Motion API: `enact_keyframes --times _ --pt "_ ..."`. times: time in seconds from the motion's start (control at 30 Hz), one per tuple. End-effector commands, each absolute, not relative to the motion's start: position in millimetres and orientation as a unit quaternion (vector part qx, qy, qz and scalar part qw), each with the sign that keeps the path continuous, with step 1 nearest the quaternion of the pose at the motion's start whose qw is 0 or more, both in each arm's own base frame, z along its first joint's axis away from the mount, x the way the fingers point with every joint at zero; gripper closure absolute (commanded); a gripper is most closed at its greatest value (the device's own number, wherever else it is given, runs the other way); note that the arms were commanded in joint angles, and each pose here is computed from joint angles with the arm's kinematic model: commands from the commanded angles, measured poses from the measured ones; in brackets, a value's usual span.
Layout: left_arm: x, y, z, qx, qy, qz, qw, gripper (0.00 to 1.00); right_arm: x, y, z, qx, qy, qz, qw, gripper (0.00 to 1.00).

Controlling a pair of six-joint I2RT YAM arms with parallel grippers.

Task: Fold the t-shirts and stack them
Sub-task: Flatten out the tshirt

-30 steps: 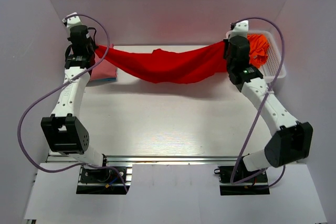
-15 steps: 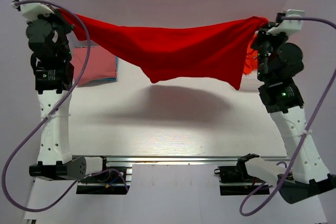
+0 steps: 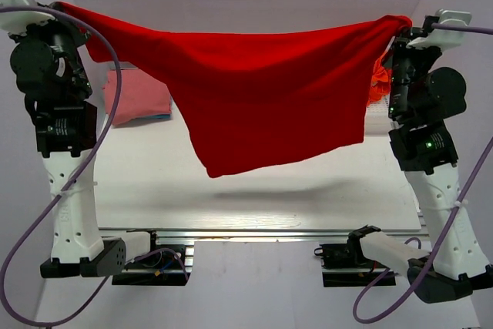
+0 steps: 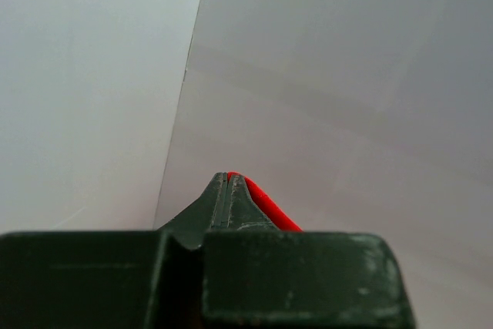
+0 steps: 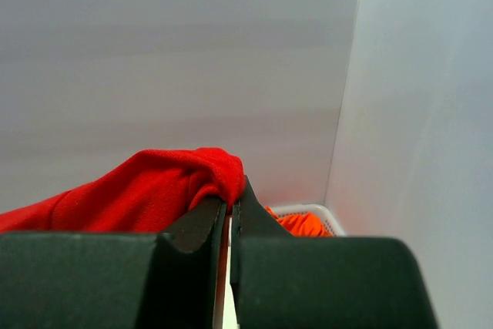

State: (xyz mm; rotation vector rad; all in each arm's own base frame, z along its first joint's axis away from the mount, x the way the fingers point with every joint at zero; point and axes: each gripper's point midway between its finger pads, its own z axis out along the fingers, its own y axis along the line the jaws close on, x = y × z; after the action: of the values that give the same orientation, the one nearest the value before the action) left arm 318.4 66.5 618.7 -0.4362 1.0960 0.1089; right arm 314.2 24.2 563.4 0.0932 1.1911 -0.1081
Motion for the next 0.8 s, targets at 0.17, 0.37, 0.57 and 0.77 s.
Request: enact_keyframes --times 0.17,0.37,0.57,0.77 --pt "367.1 74.7 595.9 -0.215 0.546 0.078 0.806 1.00 342.8 22.6 572.7 0.060 0.542 -0.081 0.834 1.00" --pt "415.6 77.3 577.7 -0.217 0.569 0.087 0.789 1.00 383.3 31.8 562.8 0.057 0.546 -0.102 0.829 1.00" --pt "474.8 82.7 564.7 -0.219 0.582 0.095 0.777 1.00 435.3 33.8 555.1 0.071 0.547 -0.151 0.820 1.00" --pt "510.1 85.6 567.0 -0.225 0.567 0.095 0.787 1.00 475.1 36.2 571.1 0.110 0.500 -0.164 0.843 1.00"
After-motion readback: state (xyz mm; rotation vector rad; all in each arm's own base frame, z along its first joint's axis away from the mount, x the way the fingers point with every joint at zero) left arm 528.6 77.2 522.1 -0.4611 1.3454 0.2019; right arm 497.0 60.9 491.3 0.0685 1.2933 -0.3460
